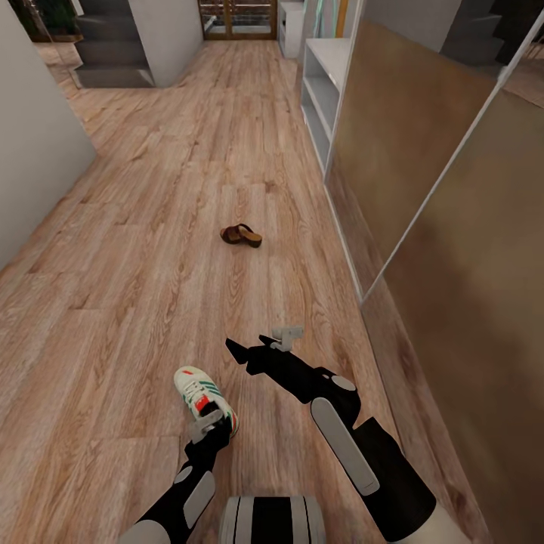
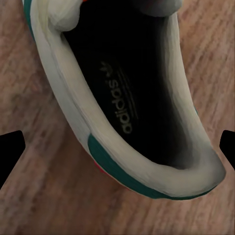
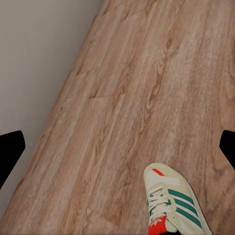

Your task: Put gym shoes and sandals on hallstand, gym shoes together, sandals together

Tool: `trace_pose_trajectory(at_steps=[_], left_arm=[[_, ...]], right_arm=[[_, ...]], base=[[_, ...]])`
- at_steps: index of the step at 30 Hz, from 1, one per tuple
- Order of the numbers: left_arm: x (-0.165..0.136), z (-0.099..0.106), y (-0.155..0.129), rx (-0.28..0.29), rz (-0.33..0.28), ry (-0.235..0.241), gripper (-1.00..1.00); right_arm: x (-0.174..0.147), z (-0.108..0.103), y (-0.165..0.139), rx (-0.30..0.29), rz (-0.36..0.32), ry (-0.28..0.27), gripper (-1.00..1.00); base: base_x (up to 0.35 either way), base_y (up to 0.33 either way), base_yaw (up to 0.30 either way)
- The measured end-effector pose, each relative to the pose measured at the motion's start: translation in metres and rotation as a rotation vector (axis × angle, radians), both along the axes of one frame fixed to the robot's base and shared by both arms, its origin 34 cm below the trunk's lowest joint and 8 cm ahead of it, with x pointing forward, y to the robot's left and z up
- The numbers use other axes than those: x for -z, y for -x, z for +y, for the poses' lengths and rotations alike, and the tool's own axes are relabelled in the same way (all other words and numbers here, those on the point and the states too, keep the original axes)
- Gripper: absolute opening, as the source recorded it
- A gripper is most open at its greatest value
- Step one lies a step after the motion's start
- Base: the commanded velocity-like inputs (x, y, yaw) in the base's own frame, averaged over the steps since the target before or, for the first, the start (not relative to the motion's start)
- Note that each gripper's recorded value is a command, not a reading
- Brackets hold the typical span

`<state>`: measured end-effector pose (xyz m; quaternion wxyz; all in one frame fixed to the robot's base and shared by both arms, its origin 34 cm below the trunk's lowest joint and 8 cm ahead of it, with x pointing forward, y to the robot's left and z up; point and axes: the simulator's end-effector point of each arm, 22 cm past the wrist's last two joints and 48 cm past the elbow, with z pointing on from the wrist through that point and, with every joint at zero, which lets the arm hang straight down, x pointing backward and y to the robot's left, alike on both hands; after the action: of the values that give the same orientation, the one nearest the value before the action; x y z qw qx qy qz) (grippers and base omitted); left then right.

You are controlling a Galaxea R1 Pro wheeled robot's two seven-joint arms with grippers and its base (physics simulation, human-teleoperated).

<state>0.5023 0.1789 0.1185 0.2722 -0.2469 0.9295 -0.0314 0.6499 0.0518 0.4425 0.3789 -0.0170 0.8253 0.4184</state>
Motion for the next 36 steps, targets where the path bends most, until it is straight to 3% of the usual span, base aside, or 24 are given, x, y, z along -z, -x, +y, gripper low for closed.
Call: trace_pose_trajectory(at_steps=[36], left_arm=[[0.0051, 0.0001, 0.0042, -0.001, 0.011, 0.000, 1.00]], right_arm=[[0.0073, 0.0000, 0.0008, 0.000, 0.013, 0.000, 1.00]], base=[[0.000, 0.000, 0.000]])
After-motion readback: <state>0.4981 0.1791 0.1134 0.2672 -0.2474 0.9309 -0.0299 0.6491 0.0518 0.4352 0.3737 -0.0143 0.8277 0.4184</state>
